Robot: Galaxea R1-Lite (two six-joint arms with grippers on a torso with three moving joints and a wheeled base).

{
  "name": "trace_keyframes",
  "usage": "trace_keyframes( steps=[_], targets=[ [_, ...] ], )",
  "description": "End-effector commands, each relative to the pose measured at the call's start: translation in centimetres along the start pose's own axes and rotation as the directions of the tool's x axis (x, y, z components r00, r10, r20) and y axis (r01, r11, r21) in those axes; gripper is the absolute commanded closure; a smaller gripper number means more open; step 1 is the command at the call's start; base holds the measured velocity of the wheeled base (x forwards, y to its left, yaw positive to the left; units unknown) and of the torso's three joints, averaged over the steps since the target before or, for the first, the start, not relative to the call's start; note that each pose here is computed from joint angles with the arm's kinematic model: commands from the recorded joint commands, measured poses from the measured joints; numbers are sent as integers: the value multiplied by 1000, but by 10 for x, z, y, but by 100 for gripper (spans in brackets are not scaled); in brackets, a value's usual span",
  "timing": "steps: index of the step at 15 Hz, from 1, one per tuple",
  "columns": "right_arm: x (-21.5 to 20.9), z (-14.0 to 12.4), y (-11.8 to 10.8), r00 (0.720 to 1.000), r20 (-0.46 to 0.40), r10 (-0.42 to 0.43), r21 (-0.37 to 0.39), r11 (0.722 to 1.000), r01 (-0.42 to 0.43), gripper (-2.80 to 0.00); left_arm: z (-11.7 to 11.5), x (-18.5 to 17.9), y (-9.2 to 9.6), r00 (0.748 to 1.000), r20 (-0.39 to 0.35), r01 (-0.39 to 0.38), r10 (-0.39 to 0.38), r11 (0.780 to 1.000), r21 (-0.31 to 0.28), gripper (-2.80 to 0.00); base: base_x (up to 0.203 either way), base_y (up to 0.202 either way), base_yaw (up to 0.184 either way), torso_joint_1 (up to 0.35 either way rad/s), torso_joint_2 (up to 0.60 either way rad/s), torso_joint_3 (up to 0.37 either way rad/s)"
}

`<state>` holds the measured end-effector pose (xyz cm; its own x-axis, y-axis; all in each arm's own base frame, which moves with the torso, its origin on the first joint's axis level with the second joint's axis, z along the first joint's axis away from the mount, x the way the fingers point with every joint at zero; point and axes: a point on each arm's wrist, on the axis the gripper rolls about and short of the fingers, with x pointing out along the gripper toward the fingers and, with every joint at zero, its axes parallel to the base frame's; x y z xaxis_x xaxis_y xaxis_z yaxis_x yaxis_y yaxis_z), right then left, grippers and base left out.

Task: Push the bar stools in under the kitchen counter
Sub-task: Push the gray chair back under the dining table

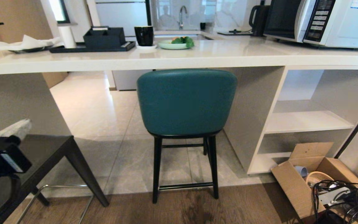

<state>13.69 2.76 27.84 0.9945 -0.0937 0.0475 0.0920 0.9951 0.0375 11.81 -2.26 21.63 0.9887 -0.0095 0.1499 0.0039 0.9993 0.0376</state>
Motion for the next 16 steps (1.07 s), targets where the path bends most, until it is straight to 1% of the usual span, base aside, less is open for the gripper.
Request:
trace_keyframes(
  steps=[1, 3, 4, 5, 7, 9, 10, 12, 13, 14, 16],
  targets=[
    [-63, 8, -26, 989, 140, -49, 37, 998, 44, 0, 19, -52, 17, 984, 162, -63, 67, 998, -26, 0, 0, 0, 0, 0, 0, 0],
    [-97, 1, -40, 978, 162, -128, 31, 992, 125, 0, 18, -93, 24, 970, 212, -115, 117, 993, -23, 0, 0, 0, 0, 0, 0, 0],
    [-112, -3, -44, 973, 171, -156, 29, 988, 153, 0, 14, -111, 26, 968, 219, -125, 126, 992, -17, 0, 0, 0, 0, 0, 0, 0],
    [-126, -7, -47, 969, 181, -170, 29, 985, 167, 0, 9, -128, 26, 971, 206, -126, 124, 992, -6, 0, 0, 0, 0, 0, 0, 0],
    [-157, -18, -52, 966, 206, -157, 29, 988, 154, 0, -5, -154, 25, 982, 155, -115, 111, 993, 19, 0, 0, 0, 0, 0, 0, 0],
    [-184, -34, -55, 971, 216, -100, 15, 995, 99, 0, -23, -170, 21, 988, 149, -37, 32, 999, 37, 0, 0, 0, 0, 0, 0, 0],
    [-195, -44, -55, 975, 200, -98, -4, 995, 100, 0, -36, -176, 20, 992, 127, -9, 4, 999, 44, 0, 0, 0, 0, 0, 0, 0],
    [-211, -67, -55, 979, 176, -106, -57, 991, 117, 0, -61, -175, 18, 1000, 26, 15, -16, 999, 37, 0, 0, 0, 0, 0, 0, 0],
    [-215, -85, -55, 982, 158, -99, -80, 990, 113, 0, -70, -172, 18, 1000, -11, 16, -16, 999, 32, 0, 0, 0, 0, 0, 0, 0],
    [-210, -103, -55, 990, 114, -88, -102, 990, 99, 0, -79, -169, 18, 999, -43, 18, -16, 999, 34, 0, 0, 0, 0, 0, 0, 0],
    [-194, -134, -54, 997, 31, -78, -130, 988, 81, 0, -99, -163, 17, 997, -77, 10, -8, 999, 31, 0, 0, 0, 0, 0, 0, 0]
  ],
)
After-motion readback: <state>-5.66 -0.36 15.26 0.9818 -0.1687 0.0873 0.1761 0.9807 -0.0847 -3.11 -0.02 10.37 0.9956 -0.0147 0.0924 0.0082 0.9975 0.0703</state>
